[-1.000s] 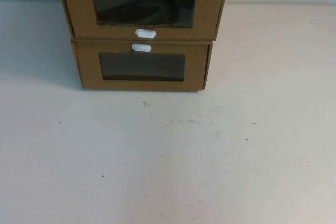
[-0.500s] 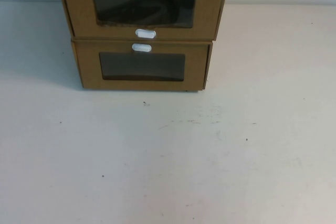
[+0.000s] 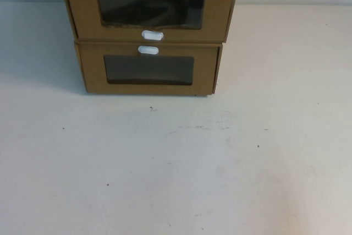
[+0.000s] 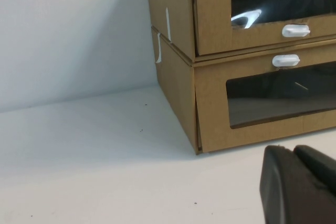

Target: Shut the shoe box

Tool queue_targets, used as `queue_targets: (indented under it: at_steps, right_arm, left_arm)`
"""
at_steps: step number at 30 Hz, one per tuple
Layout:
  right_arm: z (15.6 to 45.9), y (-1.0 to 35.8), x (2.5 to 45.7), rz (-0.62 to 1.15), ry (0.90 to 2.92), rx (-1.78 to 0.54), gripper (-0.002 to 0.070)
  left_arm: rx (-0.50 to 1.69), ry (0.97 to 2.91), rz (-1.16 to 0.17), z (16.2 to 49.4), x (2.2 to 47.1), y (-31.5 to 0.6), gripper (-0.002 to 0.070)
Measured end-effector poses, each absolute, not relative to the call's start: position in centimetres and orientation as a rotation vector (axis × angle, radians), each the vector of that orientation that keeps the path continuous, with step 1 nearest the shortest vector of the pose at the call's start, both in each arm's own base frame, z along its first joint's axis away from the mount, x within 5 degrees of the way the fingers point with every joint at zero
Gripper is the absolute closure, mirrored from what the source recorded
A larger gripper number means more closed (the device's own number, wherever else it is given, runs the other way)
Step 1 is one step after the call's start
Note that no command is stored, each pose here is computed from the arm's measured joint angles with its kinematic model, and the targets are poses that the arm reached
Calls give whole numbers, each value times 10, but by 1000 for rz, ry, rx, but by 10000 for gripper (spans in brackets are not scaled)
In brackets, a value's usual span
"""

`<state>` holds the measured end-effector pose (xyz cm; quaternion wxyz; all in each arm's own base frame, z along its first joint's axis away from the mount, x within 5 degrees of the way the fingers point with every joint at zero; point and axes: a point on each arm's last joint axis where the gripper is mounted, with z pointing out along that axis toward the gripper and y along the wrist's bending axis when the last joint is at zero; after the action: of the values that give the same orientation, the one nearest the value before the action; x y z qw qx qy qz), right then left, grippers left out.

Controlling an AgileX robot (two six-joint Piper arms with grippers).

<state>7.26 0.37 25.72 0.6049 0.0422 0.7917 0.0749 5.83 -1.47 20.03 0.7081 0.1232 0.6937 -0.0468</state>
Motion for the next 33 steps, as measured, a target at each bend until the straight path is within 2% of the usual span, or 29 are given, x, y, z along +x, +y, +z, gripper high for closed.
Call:
queue_targets:
  at_steps: [3, 8, 17, 25, 30, 33]
  right_arm:
    - [238, -1, 59, 157, 1770, 152, 687]
    - [224, -3, 47, 176, 1713, 182, 687]
    - [217, -3, 48, 176, 1729, 185, 687]
    - [207, 8, 50, 150, 1736, -37, 687]
    - [181, 9, 53, 139, 1794, -72, 687]
    - [176, 9, 53, 134, 1814, -82, 687]
  left_arm:
    - [274, 1540, -104, 200, 58, -15, 680]
    - [274, 1540, -104, 200, 58, -15, 680]
    - [274, 1540, -104, 200, 58, -15, 680]
    - [274, 1541, -105, 200, 58, -15, 680]
    - [274, 1541, -105, 200, 58, -15, 680]
    - [274, 1541, -105, 200, 58, -15, 680]
